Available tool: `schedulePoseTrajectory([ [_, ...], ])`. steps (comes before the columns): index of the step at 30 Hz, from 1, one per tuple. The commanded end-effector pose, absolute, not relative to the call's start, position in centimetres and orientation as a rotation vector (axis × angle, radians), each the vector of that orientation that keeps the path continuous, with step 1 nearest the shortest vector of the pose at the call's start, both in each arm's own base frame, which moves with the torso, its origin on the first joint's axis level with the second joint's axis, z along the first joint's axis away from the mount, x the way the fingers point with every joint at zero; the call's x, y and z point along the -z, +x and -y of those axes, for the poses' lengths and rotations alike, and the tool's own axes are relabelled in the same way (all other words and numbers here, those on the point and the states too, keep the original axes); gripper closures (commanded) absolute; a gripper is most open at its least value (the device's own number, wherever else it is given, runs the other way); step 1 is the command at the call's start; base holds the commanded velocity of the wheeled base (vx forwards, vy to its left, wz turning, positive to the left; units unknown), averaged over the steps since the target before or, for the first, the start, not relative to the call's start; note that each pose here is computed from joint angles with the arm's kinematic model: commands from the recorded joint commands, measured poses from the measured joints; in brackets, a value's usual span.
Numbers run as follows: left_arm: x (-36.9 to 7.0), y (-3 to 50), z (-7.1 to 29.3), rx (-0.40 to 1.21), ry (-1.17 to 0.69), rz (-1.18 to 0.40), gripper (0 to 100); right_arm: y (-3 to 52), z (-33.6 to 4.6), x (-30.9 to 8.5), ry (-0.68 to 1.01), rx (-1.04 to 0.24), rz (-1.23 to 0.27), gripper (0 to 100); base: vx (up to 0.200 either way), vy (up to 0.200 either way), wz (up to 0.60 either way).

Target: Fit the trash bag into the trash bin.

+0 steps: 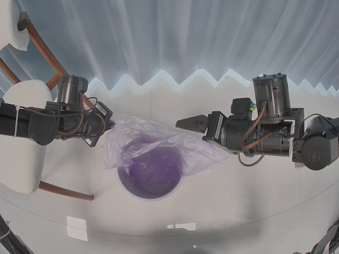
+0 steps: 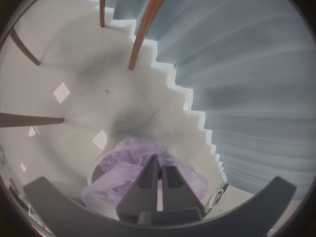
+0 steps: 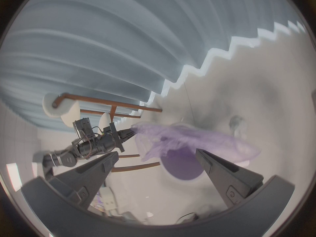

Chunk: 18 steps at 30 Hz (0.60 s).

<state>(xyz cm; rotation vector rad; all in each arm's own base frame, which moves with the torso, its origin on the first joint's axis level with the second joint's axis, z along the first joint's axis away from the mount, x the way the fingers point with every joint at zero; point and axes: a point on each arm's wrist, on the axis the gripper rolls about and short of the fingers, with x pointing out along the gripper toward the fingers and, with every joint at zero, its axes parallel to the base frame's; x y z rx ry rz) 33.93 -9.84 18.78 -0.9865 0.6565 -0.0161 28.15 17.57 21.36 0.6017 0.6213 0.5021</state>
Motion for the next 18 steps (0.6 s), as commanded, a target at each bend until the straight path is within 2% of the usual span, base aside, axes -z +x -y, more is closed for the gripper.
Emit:
schedulePoseTrajectory([
  [1,-19.2,33.7,10.4,0.028,-0.990,-0.658,100,27.8,-21.0,-19.0,0.734,-0.419,-0.764,0,0.000,0.000,0.00],
  [6,-19.1,32.7,10.4,0.033,-0.982,-0.671,100,27.8,-23.0,-16.6,0.793,-0.330,-0.831,0,0.000,0.000,0.00],
  [12,-18.9,32.2,10.6,0.036,-0.974,-0.684,100,29.1,-24.0,-14.7,0.797,-0.289,-0.859,0,0.000,0.000,0.00],
  [18,-18.7,32.2,10.7,0.045,-0.944,-0.686,100,31.6,-23.6,-16.0,0.896,-0.239,-0.785,0,0.000,0.000,0.00],
])
